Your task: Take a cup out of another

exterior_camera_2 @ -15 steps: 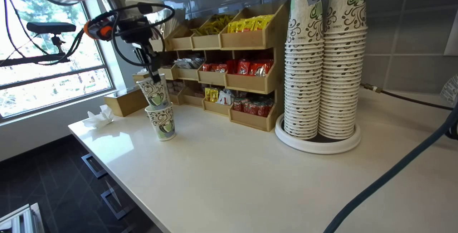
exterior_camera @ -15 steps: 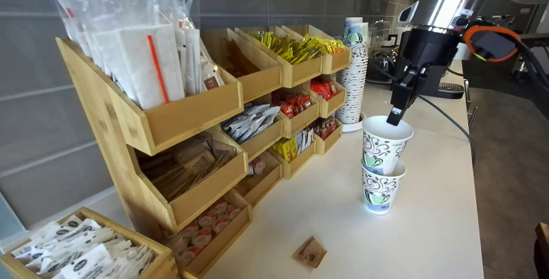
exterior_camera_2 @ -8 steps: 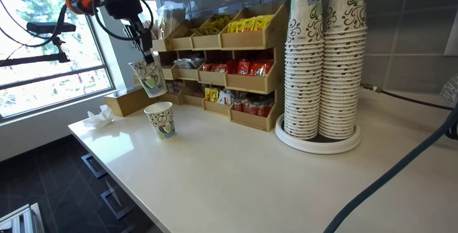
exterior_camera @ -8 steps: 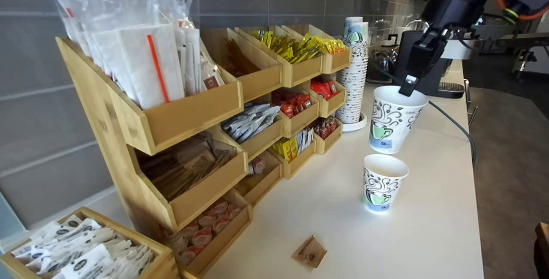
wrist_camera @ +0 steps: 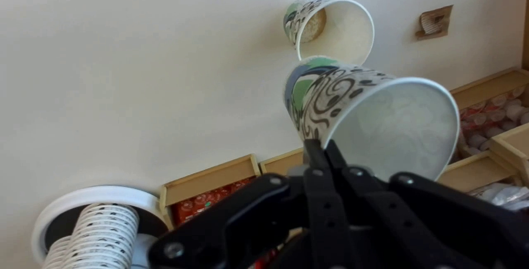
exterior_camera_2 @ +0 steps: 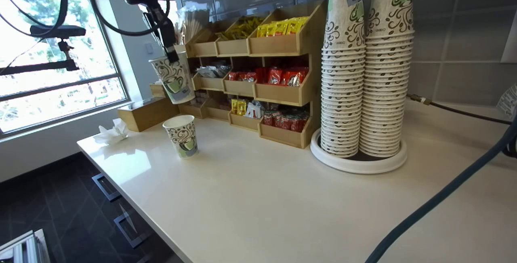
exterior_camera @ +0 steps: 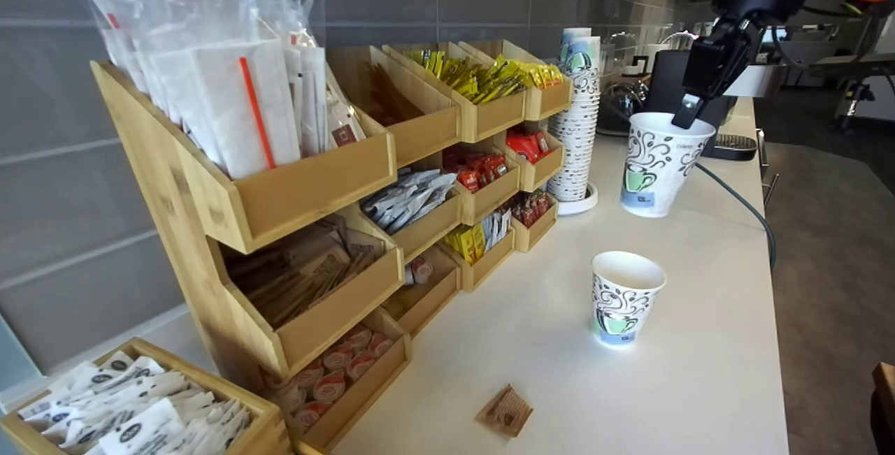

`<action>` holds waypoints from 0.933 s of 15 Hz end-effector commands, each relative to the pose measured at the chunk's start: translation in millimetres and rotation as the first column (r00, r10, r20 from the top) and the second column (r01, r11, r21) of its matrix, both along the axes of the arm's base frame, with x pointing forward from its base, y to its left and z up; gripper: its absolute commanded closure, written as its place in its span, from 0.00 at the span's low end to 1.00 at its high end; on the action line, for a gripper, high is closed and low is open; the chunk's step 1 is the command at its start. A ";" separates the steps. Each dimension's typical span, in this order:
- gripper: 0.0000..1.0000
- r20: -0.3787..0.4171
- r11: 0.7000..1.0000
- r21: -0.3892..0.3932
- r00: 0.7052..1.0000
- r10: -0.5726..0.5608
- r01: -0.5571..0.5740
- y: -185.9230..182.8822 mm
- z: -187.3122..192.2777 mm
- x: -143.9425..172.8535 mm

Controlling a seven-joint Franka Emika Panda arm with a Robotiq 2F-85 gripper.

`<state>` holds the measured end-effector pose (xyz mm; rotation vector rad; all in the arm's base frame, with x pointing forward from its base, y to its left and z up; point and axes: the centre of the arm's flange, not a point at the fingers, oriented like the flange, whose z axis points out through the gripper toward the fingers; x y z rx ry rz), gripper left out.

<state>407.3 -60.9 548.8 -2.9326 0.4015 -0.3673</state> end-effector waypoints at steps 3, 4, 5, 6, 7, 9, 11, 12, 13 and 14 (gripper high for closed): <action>0.99 -0.031 0.990 0.091 0.994 -0.109 0.112 -51.2 -16.0 -8.4; 0.99 -0.042 0.987 0.095 0.991 -0.126 0.130 -56.5 -22.5 -8.7; 0.99 -0.057 0.984 0.106 0.989 -0.135 0.140 -60.6 -29.7 -8.8; 0.99 -0.073 0.983 0.105 0.987 -0.145 0.152 -64.0 -37.2 -8.6; 0.99 -0.087 0.981 0.112 0.985 -0.147 0.157 -65.8 -43.1 -8.2; 0.99 -0.124 0.982 0.105 0.981 -0.146 0.159 -66.4 -59.7 -6.6; 0.99 -0.153 0.983 0.103 0.979 -0.135 0.152 -64.2 -74.8 -3.8; 0.99 -0.165 0.984 0.103 0.978 -0.130 0.148 -62.9 -82.6 -2.3; 0.99 -0.175 0.984 0.103 0.977 -0.125 0.145 -62.1 -89.2 -0.9; 0.99 -0.184 0.984 0.108 0.976 -0.118 0.139 -60.9 -96.0 0.0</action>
